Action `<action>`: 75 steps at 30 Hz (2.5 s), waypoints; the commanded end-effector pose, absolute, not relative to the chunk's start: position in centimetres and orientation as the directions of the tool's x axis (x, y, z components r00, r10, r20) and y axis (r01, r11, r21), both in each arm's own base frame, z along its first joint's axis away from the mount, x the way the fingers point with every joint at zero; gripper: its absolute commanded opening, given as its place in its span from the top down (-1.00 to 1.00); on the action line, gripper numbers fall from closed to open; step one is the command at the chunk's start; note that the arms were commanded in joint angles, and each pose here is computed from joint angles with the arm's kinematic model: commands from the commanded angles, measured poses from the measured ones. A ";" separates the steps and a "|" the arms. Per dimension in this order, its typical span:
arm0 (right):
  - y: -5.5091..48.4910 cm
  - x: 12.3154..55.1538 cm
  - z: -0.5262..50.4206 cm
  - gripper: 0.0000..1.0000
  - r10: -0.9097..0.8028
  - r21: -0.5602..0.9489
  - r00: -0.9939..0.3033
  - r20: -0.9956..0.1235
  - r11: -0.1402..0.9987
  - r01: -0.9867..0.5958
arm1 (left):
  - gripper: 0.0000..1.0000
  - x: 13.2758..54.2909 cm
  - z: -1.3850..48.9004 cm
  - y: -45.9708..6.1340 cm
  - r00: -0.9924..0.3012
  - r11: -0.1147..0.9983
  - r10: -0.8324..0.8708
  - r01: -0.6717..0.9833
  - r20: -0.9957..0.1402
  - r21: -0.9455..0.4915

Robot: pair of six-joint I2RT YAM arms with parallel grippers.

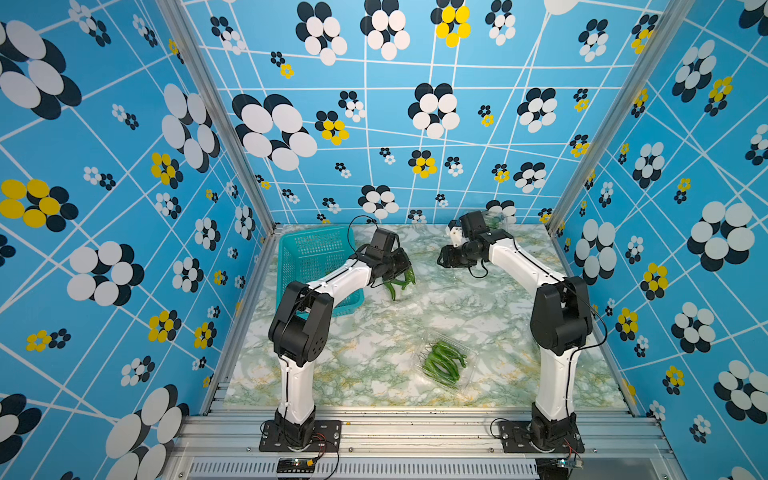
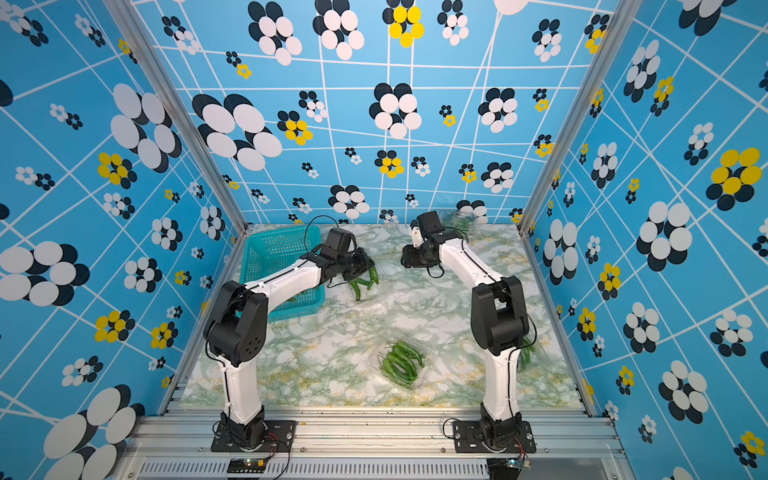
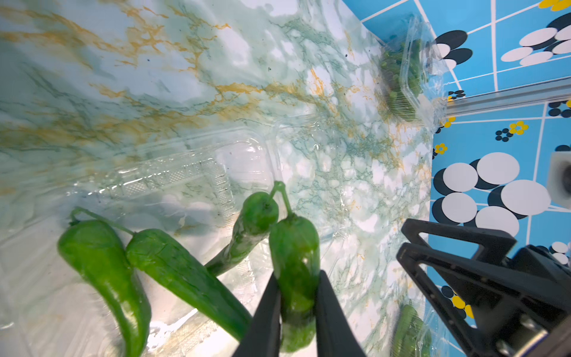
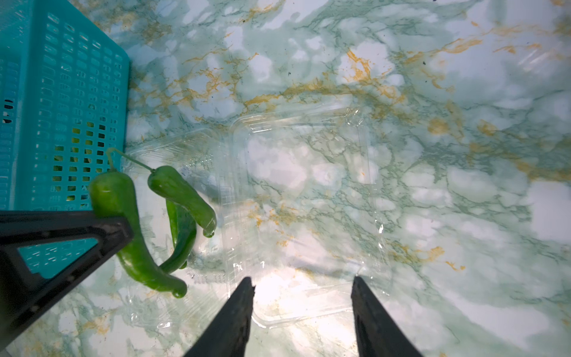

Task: Take small green peppers out of containers
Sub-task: Place the green pepper in the basket, then pick up the green pepper from the packing box.

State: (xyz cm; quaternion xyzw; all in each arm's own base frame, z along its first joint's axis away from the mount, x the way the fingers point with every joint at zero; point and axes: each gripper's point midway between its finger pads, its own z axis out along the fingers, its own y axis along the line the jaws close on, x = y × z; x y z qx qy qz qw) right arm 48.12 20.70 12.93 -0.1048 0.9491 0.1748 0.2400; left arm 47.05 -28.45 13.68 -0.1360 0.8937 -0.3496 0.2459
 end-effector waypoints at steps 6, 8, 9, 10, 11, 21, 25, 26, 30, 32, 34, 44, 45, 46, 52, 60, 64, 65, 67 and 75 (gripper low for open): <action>23.4 47.6 15.6 -0.07 -0.128 0.308 -0.843 -0.522 0.894 -0.326 | 0.80 47.5 21.2 -27.1 -0.786 0.695 -0.427 0.031 -0.448 -0.718; 24.1 47.4 16.0 -0.07 -0.136 0.308 -0.840 -0.526 0.890 -0.337 | 0.79 47.1 23.6 -25.6 -0.763 0.686 -0.451 0.036 -0.463 -0.727; 24.5 47.2 16.3 -0.07 -0.142 0.309 -0.837 -0.528 0.886 -0.345 | 0.79 46.9 24.1 -24.6 -0.755 0.683 -0.466 0.024 -0.461 -0.730; 24.9 47.1 16.6 -0.07 -0.148 0.308 -0.834 -0.532 0.883 -0.353 | 0.78 46.7 24.8 -23.6 -0.745 0.678 -0.482 0.017 -0.462 -0.735; 25.4 46.9 16.7 -0.07 -0.156 0.309 -0.831 -0.533 0.879 -0.363 | 0.78 46.4 25.3 -22.3 -0.737 0.673 -0.500 -0.001 -0.454 -0.739; 30.0 45.1 17.8 -0.07 -0.237 0.283 -0.803 -0.547 0.851 -0.443 | 0.74 42.9 25.9 -9.0 -0.645 0.644 -0.648 -0.180 -0.405 -0.743; 31.1 44.0 16.9 -0.07 -0.272 0.255 -0.801 -0.534 0.851 -0.459 | 0.73 41.8 24.0 -4.6 -0.630 0.642 -0.680 -0.263 -0.376 -0.720; 31.3 43.8 16.7 -0.07 -0.277 0.251 -0.802 -0.529 0.852 -0.460 | 0.73 41.7 23.2 -3.6 -0.633 0.648 -0.680 -0.285 -0.369 -0.706; 31.9 43.3 15.8 -0.07 -0.294 0.235 -0.807 -0.513 0.856 -0.461 | 0.73 41.3 19.4 -0.1 -0.634 0.648 -0.702 -0.381 -0.324 -0.659; 31.9 43.3 15.5 -0.07 -0.296 0.228 -0.809 -0.508 0.859 -0.458 | 0.73 41.4 17.9 1.1 -0.630 0.632 -0.717 -0.408 -0.297 -0.659; 32.1 43.3 15.2 -0.07 -0.298 0.225 -0.811 -0.502 0.861 -0.456 | 0.73 41.5 16.6 1.9 -0.635 0.636 -0.718 -0.431 -0.285 -0.641; 32.3 43.9 14.3 -0.07 -0.308 0.204 -0.822 -0.479 0.872 -0.445 | 0.62 43.0 10.1 3.5 -0.663 0.634 -0.725 -0.534 -0.188 -0.559; 32.3 44.0 14.4 -0.07 -0.311 0.199 -0.819 -0.481 0.871 -0.448 | 0.60 43.2 9.5 3.5 -0.665 0.630 -0.726 -0.543 -0.173 -0.556; 32.2 44.0 14.4 -0.07 -0.314 0.195 -0.818 -0.482 0.872 -0.449 | 0.56 43.4 9.0 3.4 -0.667 0.627 -0.727 -0.547 -0.163 -0.554; 32.1 44.1 13.0 -0.07 -0.332 0.181 -0.825 -0.458 0.873 -0.452 | -0.02 43.5 8.8 3.5 -0.663 0.632 -0.730 -0.565 -0.163 -0.531; 31.5 44.2 13.7 -0.08 -0.355 0.141 -0.809 -0.468 0.874 -0.465 | -0.08 42.5 12.9 3.4 -0.657 0.686 -0.704 -0.530 -0.270 -0.498; 30.8 44.2 13.7 -0.09 -0.359 0.133 -0.813 -0.459 0.877 -0.462 | -0.08 42.2 17.0 -0.6 -0.700 0.753 -0.626 -0.428 -0.344 -0.499; 30.6 44.2 13.6 -0.09 -0.358 0.133 -0.816 -0.453 0.878 -0.459 | -0.08 42.2 17.8 -2.2 -0.715 0.769 -0.601 -0.395 -0.356 -0.503; 30.1 44.1 13.0 -0.09 -0.365 0.128 -0.821 -0.439 0.879 -0.460 | -0.08 42.2 19.0 -5.8 -0.746 0.790 -0.555 -0.334 -0.368 -0.514; 26.5 44.4 14.8 -0.09 -0.323 0.144 -0.824 -0.465 0.891 -0.431 | -0.09 42.2 16.9 -18.8 -0.853 0.791 -0.440 -0.221 -0.280 -0.570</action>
